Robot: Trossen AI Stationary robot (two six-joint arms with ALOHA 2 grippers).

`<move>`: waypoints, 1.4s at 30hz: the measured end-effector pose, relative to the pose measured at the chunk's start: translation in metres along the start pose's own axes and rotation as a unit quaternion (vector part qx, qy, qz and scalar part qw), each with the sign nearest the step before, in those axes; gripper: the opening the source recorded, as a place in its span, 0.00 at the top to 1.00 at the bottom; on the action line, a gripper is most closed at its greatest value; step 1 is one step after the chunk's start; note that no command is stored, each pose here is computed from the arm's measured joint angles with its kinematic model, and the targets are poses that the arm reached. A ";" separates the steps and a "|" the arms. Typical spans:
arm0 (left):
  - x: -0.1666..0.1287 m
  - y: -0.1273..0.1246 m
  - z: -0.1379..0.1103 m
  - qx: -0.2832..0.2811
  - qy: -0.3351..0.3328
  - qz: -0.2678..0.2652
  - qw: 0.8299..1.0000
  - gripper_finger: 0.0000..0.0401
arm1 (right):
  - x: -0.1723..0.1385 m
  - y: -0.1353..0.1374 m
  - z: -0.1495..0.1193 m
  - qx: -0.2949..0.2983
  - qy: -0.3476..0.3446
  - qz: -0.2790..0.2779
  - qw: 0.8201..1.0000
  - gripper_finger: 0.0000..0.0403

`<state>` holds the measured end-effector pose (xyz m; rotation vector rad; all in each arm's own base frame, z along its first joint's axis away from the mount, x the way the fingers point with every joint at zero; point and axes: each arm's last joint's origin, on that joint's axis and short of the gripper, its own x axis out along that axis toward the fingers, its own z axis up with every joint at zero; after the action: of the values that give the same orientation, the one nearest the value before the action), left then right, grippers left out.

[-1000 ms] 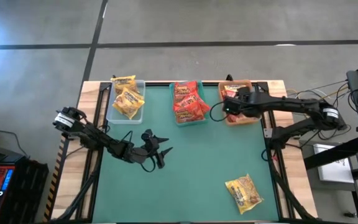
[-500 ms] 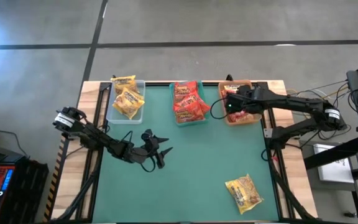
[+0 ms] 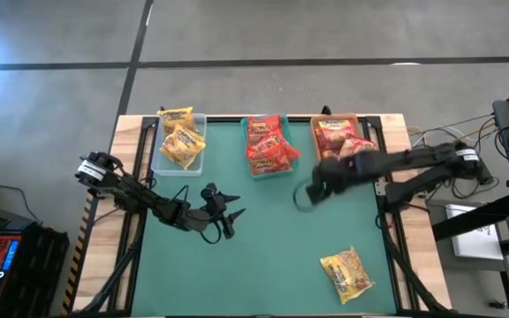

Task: Sort Maruchan noodles
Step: Put the yellow noodle pack into the transparent bin

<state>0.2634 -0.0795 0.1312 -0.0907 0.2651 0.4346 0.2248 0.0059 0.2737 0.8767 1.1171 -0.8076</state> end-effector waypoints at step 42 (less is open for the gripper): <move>0.000 0.000 0.000 -0.010 0.001 -0.002 1.000 0.50 | 0.074 0.078 -0.209 -0.067 0.253 -0.132 0.956 0.56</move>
<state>0.2636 -0.0793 0.1311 -0.1100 0.2621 0.4338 0.2282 0.2189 0.1747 0.8516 1.7493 -0.7285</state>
